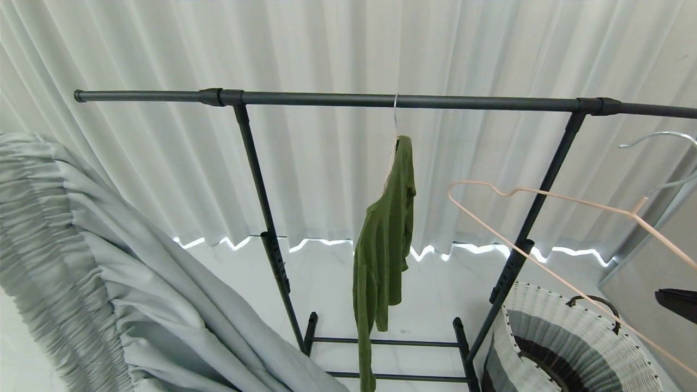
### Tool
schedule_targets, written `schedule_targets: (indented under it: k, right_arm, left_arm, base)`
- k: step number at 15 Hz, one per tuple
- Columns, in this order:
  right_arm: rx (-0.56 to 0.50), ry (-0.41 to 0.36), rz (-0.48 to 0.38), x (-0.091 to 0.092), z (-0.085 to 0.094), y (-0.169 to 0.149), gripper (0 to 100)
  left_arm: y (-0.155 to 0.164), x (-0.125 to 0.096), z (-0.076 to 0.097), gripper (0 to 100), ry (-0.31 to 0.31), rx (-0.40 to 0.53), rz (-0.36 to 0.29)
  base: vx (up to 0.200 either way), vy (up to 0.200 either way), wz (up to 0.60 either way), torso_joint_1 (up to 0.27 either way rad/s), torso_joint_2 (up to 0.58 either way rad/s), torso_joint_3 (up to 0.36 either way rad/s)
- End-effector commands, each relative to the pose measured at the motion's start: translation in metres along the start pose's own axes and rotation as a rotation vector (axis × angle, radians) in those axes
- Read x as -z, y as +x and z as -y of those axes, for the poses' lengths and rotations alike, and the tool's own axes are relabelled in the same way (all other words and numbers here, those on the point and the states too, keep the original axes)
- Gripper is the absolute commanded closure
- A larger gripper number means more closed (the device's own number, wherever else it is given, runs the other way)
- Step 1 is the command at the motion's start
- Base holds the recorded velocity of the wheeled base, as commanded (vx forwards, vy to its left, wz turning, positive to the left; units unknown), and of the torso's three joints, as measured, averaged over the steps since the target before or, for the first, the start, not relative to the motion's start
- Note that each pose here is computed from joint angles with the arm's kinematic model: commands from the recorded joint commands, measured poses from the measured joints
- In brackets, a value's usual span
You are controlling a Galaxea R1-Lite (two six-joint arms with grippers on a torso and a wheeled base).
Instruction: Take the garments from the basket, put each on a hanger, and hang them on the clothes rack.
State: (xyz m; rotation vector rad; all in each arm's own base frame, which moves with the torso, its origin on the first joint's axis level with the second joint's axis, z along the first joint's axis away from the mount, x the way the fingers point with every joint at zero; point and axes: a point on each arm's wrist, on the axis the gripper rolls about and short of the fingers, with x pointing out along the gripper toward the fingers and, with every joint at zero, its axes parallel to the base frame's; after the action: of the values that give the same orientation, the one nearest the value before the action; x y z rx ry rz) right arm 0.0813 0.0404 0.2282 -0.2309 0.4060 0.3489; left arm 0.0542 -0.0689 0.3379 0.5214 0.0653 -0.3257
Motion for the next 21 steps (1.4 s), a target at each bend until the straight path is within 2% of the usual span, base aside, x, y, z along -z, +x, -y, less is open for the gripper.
schedule_targets:
  k: [1, 7, 10, 13, 15, 16, 17, 18, 21]
  right_arm:
    - [-0.008, -0.004, -0.001, -0.001, -0.001, 0.001, 100]
    - [-0.144, -0.066, 0.042, -0.013, -0.015, -0.002, 100]
    - [-0.236, -0.106, 0.068, -0.023, -0.026, -0.003, 100]
    - [-0.333, -0.151, 0.077, -0.033, -0.040, -0.001, 100]
    - [-0.395, -0.179, 0.074, -0.036, -0.051, 0.000, 100]
    - [-0.430, -0.197, 0.070, -0.037, -0.057, 0.000, 100]
    - [-0.433, -0.199, 0.069, -0.037, -0.058, 0.000, 100]
    - [-0.494, -0.234, 0.065, -0.036, -0.068, 0.000, 100]
    - [-0.515, -0.236, 0.062, -0.040, -0.075, 0.002, 100]
  left_arm:
    - [0.001, 0.001, 0.001, 100, 0.003, 0.002, -0.004]
    - [0.012, 0.003, 0.013, 100, 0.044, 0.011, -0.044]
    - [0.049, -0.004, 0.021, 100, 0.050, -0.087, -0.152]
    - [0.092, -0.006, 0.023, 100, 0.015, -0.201, -0.220]
    - [0.109, -0.010, 0.027, 100, -0.036, -0.218, -0.237]
    - [0.118, -0.013, 0.031, 100, -0.082, -0.222, -0.239]
    - [0.119, -0.014, 0.031, 100, -0.087, -0.222, -0.239]
    - [0.131, -0.019, 0.035, 100, -0.144, -0.230, -0.237]
    - [0.143, -0.023, 0.040, 100, -0.181, -0.236, -0.242]
  base:
    - [0.000, 0.000, 0.00, 0.000, 0.00, 0.000]
    - [0.000, 0.000, 0.00, 0.000, 0.00, 0.000]
    - [0.000, 0.000, 0.00, 0.000, 0.00, 0.000]
    - [0.000, 0.000, 0.00, 0.000, 0.00, 0.000]
    - [0.000, 0.000, 0.00, 0.000, 0.00, 0.000]
    - [0.000, 0.000, 0.00, 0.000, 0.00, 0.000]
    - [0.000, 0.000, 0.00, 0.000, 0.00, 0.000]
    - [0.000, 0.000, 0.00, 0.000, 0.00, 0.000]
    - [0.000, 0.000, 0.00, 0.000, 0.00, 0.000]
